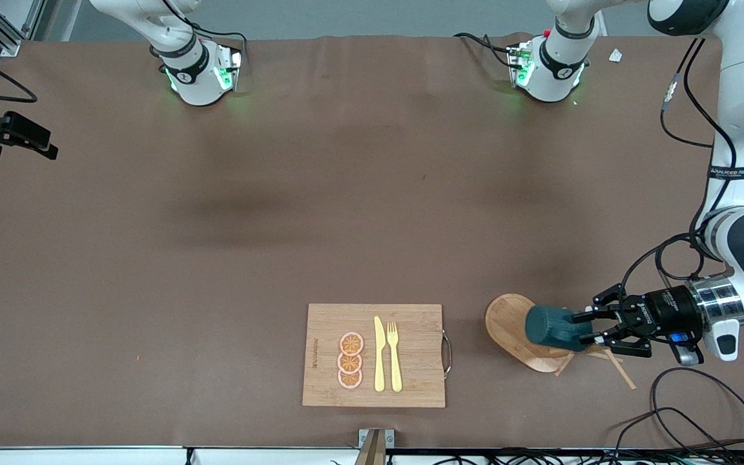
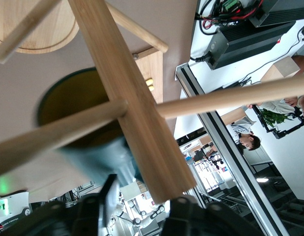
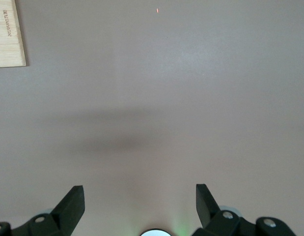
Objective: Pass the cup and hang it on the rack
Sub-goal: 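Open the left gripper and pull it back from the mug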
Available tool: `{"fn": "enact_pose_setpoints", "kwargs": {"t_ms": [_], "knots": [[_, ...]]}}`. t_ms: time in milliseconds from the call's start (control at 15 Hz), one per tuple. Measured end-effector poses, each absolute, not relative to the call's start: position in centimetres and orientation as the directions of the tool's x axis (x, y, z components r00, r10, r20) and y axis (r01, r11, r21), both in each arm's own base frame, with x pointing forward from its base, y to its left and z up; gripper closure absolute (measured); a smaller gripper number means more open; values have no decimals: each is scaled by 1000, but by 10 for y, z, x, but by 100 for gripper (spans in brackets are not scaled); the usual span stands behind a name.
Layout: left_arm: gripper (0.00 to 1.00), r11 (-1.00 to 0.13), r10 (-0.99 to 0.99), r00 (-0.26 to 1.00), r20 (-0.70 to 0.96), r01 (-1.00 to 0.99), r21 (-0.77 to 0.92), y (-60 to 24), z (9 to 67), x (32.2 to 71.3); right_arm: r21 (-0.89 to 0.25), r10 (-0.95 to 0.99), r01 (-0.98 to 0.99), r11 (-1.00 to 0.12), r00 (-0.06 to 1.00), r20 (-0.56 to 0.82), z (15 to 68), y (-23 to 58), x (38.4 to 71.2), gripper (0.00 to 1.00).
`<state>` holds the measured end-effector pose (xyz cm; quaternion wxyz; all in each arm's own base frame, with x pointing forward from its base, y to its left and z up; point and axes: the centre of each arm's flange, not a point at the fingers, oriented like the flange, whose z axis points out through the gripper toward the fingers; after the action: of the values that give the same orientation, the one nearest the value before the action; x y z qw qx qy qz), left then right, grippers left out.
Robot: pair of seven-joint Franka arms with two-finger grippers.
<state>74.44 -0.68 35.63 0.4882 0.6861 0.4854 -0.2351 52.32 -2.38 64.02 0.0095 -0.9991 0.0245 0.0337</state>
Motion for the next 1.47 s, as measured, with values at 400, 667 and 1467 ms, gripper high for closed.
{"fn": "enact_pose_setpoints", "kwargs": {"t_ms": [400,667,1467], "knots": [[0,-63,473,402,-784,903,425,-10,390,744,-9,-29,-29,-1000,997,-66,645,-14,519,0],[0,-278,592,528,-609,843,460,-40,450,729,-8,-28,-28,-1000,997,-67,645,-14,518,0],[0,-845,518,854,-52,521,122,-131,554,656,-8,-28,-29,-1000,997,-78,649,-14,512,0]]}}
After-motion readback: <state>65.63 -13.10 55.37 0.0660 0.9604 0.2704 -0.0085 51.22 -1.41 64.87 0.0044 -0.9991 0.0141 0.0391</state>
